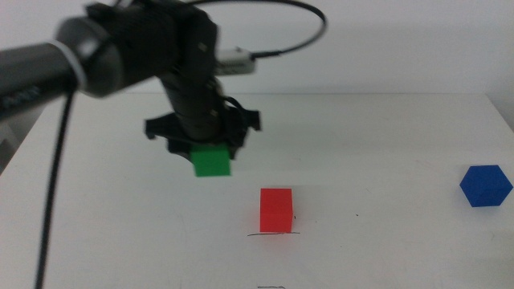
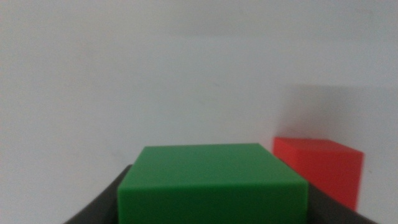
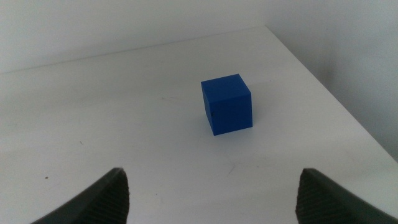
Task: Stack red cubes first, then green, then blue cubes in a specific spot.
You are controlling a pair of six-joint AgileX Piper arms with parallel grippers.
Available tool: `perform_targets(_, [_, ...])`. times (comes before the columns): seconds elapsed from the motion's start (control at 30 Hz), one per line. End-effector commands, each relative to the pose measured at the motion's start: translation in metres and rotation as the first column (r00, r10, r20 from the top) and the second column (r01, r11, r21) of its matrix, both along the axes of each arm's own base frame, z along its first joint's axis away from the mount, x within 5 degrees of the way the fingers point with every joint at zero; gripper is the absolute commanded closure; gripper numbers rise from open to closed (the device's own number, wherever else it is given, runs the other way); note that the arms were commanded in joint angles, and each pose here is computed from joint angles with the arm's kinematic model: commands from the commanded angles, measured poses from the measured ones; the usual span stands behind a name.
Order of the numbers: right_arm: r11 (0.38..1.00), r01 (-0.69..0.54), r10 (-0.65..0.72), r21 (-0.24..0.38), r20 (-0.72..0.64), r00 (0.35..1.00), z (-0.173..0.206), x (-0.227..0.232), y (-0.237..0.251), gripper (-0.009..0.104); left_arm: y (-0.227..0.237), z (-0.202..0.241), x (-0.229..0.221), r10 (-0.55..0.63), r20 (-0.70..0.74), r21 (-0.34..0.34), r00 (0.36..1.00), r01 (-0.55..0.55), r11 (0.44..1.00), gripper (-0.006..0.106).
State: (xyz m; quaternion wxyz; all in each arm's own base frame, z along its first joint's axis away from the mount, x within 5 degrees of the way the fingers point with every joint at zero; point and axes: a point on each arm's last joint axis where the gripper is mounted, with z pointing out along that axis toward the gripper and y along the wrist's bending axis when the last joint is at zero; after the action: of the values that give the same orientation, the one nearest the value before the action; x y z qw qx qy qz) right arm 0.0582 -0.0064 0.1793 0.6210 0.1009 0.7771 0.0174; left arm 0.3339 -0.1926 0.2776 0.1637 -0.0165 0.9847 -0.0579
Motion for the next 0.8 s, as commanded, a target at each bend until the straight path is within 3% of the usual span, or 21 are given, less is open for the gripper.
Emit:
perform_targets(0.0, [1.000, -0.001, 0.002, -0.021, 0.072, 0.997, 0.009, 0.002, 0.000, 0.014, -0.016, 0.023, -0.011, -0.003, 0.093, -0.061, 0.996, 0.009, 0.998, 0.093])
perform_targets(0.47, [1.000, -0.001, 0.002, -0.021, 0.072, 0.997, 0.009, 0.002, 0.000, 0.014, -0.085, -0.004, -0.009, -0.065, 0.019, -0.136, 0.998, 0.067, 0.988, 0.093])
perform_targets(0.77, [1.000, -0.001, 0.002, -0.021, 0.072, 0.997, 0.009, 0.002, 0.000, 0.014, -0.089, -0.014, -0.010, -0.070, -0.024, -0.114, 0.997, 0.067, 0.991, 0.093])
